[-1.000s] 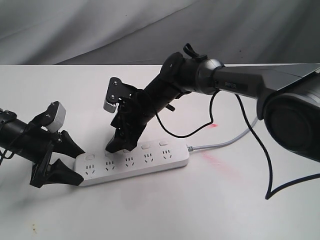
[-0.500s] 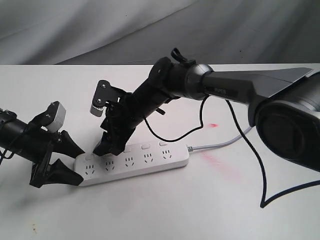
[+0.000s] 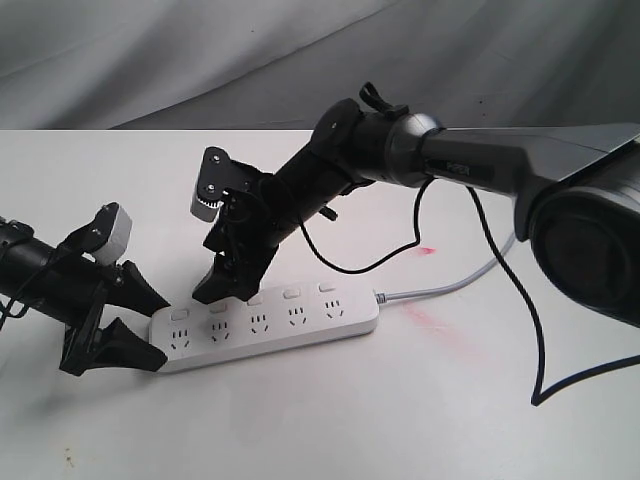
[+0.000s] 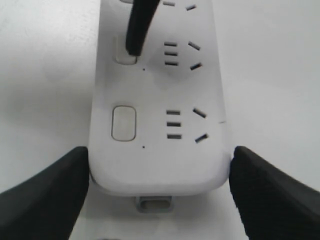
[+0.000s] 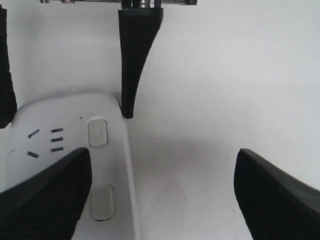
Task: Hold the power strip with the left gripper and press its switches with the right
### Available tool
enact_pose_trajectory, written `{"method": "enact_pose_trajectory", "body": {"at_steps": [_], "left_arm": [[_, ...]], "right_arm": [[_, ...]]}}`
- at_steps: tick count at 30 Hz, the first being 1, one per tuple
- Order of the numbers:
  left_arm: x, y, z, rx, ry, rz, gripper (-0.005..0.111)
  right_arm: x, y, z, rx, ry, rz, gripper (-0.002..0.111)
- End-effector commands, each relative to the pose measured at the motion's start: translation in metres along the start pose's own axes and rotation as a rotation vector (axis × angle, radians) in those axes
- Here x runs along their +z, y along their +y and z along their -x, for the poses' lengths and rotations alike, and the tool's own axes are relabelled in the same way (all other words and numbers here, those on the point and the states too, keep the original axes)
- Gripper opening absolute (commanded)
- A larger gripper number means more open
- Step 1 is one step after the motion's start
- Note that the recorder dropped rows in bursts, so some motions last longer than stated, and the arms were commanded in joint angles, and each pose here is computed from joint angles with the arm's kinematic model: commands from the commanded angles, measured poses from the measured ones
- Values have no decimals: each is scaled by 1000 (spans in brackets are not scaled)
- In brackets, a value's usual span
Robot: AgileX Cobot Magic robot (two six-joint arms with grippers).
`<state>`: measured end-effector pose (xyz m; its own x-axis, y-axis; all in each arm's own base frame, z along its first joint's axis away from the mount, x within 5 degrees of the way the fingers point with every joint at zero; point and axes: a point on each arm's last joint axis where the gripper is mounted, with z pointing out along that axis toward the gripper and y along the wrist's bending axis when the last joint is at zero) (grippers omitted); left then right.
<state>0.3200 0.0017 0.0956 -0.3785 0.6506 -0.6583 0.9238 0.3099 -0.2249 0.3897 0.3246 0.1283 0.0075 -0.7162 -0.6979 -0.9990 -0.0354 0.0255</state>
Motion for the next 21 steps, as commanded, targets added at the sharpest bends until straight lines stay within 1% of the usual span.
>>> {"method": "enact_pose_trajectory", "body": {"at_steps": [1,7,11,15,21], "left_arm": [[3,-1,-1,18,15,-17,56],[3,-1,-1,18,15,-17,56],[3,-1,-1,18,15,-17,56],[3,-1,-1,18,15,-17,56],[3,-1,-1,18,15,-17,56]], "right_arm": [[8,-7,-18,12,78,-34,72],[11,-7,-24,14,114,-30,72],[19,-4,-36,20,163,16,72],[27,-3,-47,36,198,31,72],[27,-5,-48,26,211,13,72]]}}
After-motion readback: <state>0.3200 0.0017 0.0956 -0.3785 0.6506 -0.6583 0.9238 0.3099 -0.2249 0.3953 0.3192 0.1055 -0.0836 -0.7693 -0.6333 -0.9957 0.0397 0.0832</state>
